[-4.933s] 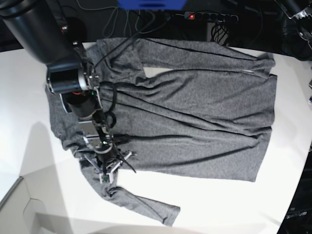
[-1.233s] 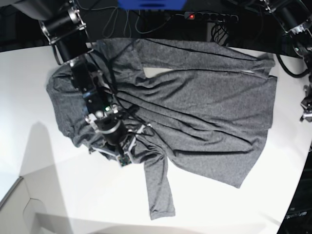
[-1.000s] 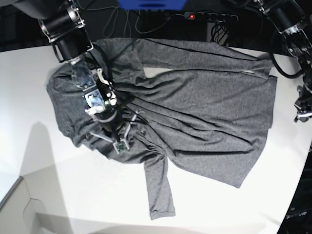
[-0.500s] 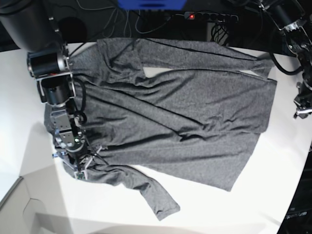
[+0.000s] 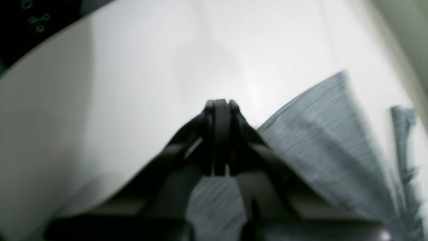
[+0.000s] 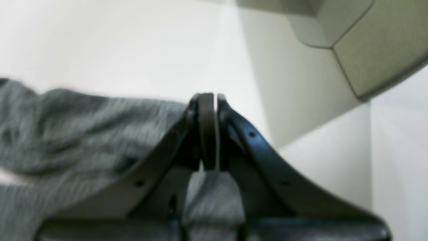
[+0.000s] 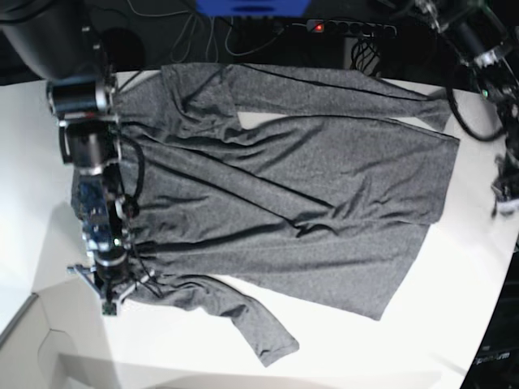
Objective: Layout the t-shirt on the table in an organized manner, then fold the t-shirt properly
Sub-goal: 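Grasp opposite shirt edges with both grippers and pull them apart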
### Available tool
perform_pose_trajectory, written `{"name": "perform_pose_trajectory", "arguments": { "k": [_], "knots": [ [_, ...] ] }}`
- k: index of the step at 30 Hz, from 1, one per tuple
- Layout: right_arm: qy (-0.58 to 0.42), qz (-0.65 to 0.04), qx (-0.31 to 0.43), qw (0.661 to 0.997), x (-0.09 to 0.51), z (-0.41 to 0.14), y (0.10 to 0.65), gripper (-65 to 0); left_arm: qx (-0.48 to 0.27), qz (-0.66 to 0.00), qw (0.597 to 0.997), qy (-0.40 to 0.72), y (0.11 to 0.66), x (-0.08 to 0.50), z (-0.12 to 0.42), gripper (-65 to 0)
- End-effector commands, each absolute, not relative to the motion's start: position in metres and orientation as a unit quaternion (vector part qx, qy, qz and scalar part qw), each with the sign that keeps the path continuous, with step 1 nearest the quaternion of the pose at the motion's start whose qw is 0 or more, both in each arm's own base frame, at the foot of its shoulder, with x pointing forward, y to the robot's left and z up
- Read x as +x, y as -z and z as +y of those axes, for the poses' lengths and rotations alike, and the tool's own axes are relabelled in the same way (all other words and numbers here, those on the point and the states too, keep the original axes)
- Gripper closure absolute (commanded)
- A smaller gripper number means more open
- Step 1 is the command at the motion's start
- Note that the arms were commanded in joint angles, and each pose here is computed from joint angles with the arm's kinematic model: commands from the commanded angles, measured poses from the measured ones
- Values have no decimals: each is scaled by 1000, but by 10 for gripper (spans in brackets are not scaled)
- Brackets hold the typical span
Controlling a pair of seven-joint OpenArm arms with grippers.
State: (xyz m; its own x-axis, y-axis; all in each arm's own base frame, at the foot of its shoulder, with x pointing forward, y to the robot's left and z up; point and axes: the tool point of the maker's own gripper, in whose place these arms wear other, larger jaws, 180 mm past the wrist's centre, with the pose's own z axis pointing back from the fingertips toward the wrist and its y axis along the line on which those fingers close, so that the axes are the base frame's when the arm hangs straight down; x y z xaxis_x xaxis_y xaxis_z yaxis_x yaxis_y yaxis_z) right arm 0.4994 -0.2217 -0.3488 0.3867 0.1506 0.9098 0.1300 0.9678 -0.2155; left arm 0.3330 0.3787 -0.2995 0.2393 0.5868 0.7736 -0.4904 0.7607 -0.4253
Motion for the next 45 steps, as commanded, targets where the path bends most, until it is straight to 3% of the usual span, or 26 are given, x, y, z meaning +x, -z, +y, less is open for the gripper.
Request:
{"name": "perform_pose_trajectory", "arguments": {
  "k": [1,4,8,13,22,28,38,45],
  "knots": [
    [-4,-583,-132,802,506,-224,322,0,-60,-544,775,-316,274,358,370,-5],
    [-11,-583,-126,802,480,-215,313,0,-100,-531,796,-274,279,402,327,-3],
    [-18,-575,-106,811,434,-194,305,0,-141,-463,847,-219,314,455,263,-2],
    [-35,-570,-85,817,380,-173,299,0,-120,-373,901,-185,377,481,231,-2],
    [-68,-532,-62,842,333,-158,330,0,16,-432,894,-115,422,484,259,-4],
    [-54,-522,-77,848,328,-175,337,0,58,-442,887,-120,426,473,297,-5],
    [-47,-475,-90,874,338,-191,379,0,60,-454,873,-166,413,472,327,-5],
    [-37,-437,-112,892,364,-218,408,0,15,-490,854,-175,375,497,310,-4]
  ]
}}
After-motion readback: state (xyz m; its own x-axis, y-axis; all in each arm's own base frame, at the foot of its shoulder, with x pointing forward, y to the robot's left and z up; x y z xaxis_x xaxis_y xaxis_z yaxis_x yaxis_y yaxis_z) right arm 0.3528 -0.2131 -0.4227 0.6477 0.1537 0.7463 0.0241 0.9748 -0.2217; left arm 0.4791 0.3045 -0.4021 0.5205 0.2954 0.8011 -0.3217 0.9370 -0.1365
